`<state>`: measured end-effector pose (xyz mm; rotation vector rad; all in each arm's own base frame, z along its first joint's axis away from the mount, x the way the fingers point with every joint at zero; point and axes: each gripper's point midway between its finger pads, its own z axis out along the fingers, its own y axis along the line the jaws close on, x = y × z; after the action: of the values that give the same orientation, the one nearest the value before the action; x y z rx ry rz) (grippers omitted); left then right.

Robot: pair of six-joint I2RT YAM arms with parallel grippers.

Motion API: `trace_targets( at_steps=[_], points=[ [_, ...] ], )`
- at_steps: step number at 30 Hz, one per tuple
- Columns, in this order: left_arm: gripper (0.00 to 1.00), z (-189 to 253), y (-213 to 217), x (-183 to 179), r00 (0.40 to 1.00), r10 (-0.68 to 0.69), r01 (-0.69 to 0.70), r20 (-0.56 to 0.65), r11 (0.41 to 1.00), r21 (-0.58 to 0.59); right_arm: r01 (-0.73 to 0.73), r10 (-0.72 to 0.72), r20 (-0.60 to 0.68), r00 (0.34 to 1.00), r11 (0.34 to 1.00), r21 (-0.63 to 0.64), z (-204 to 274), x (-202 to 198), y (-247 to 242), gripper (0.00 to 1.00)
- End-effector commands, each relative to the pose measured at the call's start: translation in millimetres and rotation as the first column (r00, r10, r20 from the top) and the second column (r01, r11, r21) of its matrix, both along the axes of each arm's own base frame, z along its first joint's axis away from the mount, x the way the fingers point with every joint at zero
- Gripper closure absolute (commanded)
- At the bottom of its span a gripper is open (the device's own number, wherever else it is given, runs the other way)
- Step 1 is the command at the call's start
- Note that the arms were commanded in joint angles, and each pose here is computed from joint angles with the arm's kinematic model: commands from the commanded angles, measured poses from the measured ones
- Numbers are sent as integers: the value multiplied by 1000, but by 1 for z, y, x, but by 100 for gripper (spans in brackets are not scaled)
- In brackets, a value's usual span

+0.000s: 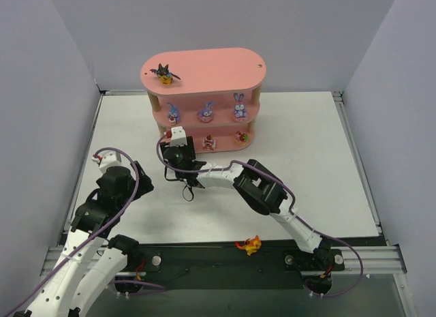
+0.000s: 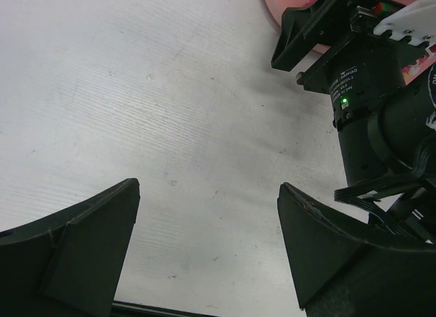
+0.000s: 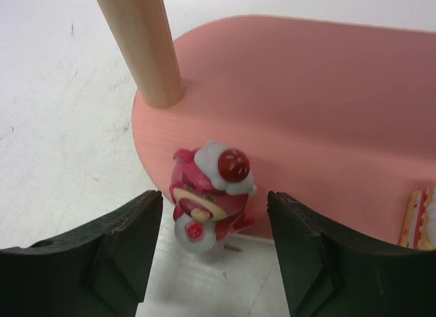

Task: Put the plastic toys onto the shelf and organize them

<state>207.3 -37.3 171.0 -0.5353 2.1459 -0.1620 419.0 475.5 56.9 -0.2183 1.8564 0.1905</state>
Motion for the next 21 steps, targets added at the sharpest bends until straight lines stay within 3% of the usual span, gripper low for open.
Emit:
trace_targets(
  at_steps=[1,8,15,21],
  points=[
    [7,17,2,4,999,17,-17,51,1000,-6,-3,3,49,999,1000,11,20,-9,1,33],
    [7,19,6,3,997,38,-38,63,999,-8,-5,3,116,993,1000,14,44,-29,0,23],
    [7,22,6,1,995,43,-41,89,999,-19,-20,17,134,991,1000,20,55,-53,-6,20],
    [7,24,6,1,993,38,-35,109,999,-27,-49,50,133,990,999,-11,76,-101,-21,19]
  ],
)
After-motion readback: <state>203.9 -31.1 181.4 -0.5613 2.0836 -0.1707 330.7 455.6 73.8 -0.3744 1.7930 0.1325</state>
